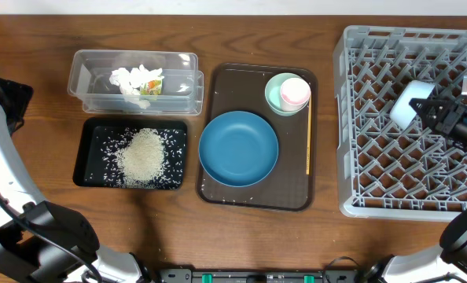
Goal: Sort waste into correct bins and load items into the dishwasher rack
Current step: 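Carry the bowl right and set it upside down in the rack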
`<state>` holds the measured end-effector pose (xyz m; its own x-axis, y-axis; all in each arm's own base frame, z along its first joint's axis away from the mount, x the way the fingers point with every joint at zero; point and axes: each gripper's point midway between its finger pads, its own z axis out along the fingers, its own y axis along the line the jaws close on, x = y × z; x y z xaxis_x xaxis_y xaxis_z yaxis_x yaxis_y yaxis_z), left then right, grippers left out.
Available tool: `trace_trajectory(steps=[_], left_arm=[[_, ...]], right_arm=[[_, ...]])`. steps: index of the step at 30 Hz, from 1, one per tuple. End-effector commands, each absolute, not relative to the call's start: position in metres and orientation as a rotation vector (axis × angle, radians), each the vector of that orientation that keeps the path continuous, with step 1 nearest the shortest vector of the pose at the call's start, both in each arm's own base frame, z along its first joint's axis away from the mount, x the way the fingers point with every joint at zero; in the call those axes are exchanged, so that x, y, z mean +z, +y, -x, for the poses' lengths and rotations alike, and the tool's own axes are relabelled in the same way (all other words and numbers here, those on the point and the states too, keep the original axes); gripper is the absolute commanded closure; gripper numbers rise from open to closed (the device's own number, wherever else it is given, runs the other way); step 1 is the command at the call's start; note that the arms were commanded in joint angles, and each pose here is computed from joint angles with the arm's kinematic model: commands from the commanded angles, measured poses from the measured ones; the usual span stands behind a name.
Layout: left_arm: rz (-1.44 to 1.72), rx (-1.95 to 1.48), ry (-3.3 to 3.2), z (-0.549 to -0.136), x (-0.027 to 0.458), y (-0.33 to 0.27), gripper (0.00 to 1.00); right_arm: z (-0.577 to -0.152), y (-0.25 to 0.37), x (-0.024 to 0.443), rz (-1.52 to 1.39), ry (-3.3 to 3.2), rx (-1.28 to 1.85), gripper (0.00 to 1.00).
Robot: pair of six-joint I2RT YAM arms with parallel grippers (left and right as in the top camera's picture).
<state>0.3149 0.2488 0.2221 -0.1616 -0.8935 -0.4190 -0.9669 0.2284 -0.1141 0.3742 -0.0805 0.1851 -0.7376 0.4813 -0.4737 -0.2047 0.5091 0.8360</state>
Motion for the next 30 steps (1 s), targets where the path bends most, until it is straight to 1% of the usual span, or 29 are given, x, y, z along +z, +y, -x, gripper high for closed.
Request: trace_trajectory(steps=[1,11,16,19,24,30], left_arm=[[1.719,0.263,2.113,-0.314,0.221,0.251,0.05],[1.719,0.263,2.113,-0.314,0.221,0.251,0.05],[1.719,0.263,2.113,-0.314,0.221,0.251,0.05],[1.719,0.263,2.113,-0.314,0.221,0.251,0.05],[1.719,0.262,2.114,-0.314,0.221,0.251,0.05],[1.719,0.263,2.113,-0.314,0.221,0.251,0.05]], right_arm=[[-0.373,-0.076,0.177,-0.205,2.068,1.257,0.99],[-0.372,-0.075,0.175,-0.214,2.055,1.277,0.99],[-0.371,-0.084,0.161,-0.35,2.139,1.244,0.98],[-0.368,-0.094,0.149,-0.483,2.208,1.199,0.97],[-0.36,-0.111,0.136,-0.645,2.323,1.018,0.92],[-0.346,-0.125,0.155,-0.759,2.357,0.805,0.82]])
